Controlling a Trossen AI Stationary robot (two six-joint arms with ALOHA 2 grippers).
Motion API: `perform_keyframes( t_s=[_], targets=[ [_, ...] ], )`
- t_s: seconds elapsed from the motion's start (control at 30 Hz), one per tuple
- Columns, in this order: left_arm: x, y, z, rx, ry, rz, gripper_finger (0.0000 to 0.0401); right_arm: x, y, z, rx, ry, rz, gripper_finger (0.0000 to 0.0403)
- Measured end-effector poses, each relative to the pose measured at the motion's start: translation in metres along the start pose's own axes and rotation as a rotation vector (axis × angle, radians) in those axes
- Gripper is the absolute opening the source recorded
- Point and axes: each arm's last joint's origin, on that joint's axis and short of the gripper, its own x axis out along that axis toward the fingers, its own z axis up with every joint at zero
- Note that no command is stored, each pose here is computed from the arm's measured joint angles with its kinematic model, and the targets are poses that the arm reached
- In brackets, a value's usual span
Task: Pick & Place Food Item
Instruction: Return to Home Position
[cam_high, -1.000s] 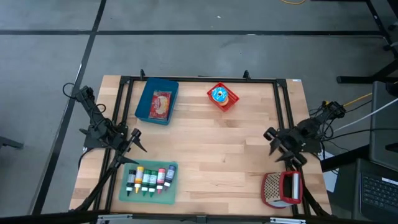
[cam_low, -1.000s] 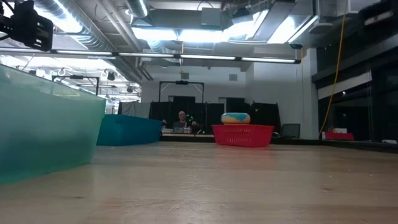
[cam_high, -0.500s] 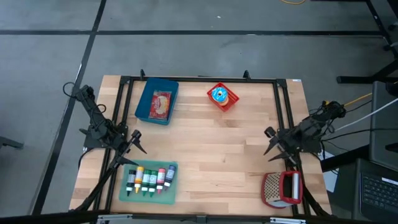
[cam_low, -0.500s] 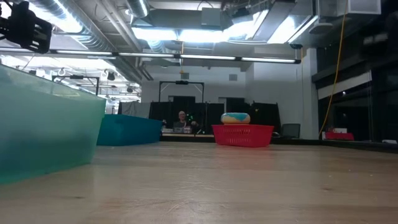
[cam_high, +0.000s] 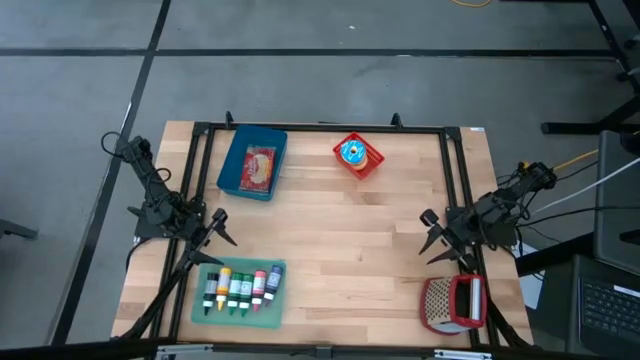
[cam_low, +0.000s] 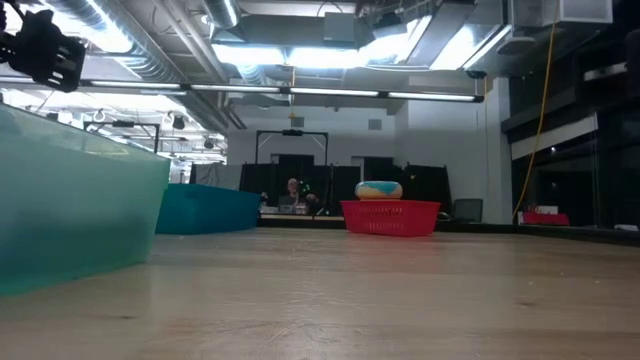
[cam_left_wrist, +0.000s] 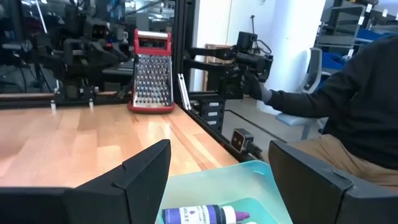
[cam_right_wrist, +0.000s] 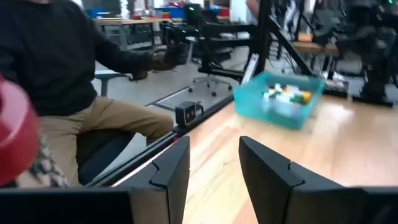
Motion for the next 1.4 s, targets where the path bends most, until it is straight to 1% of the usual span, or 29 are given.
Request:
perform_keyframes(
  t_s=[0.1, 0.3, 0.5, 1.27, 1.4],
  targets=[
    [0.0002, -0.0003, -0.0004, -0.003, 0.005, -0.006, 0.0267, -0.0007, -0.0008, 0.0001, 0.046, 0.020, -0.028, 0.0142],
    [0.0007, -0.0004, -0.0011, 0.037, 0.012, -0.005, 0.0267, -0.0012, -0.0008, 0.0008, 0.082, 0.011, -0.030, 0.0142],
    [0.0007, -0.0003, -0.0009, 0.037, 0.011, -0.001, 0.0267, -0.0012, -0.0008, 0.0009, 0.174, 0.009, -0.031, 0.0142],
    [0.0006, -0.0003, -0.0005, 0.035, 0.006, -0.001, 0.0267, -0.0012, -0.0009, 0.0010, 0.178, 0.008, -0.038, 0.0142],
    [0.0007, 0.0016, 0.0004, 0.032, -0.004, 0.017, 0.0267, -0.0021, 0.0002, 0.0021, 0.177, -0.003, -0.021, 0.0142]
  ],
)
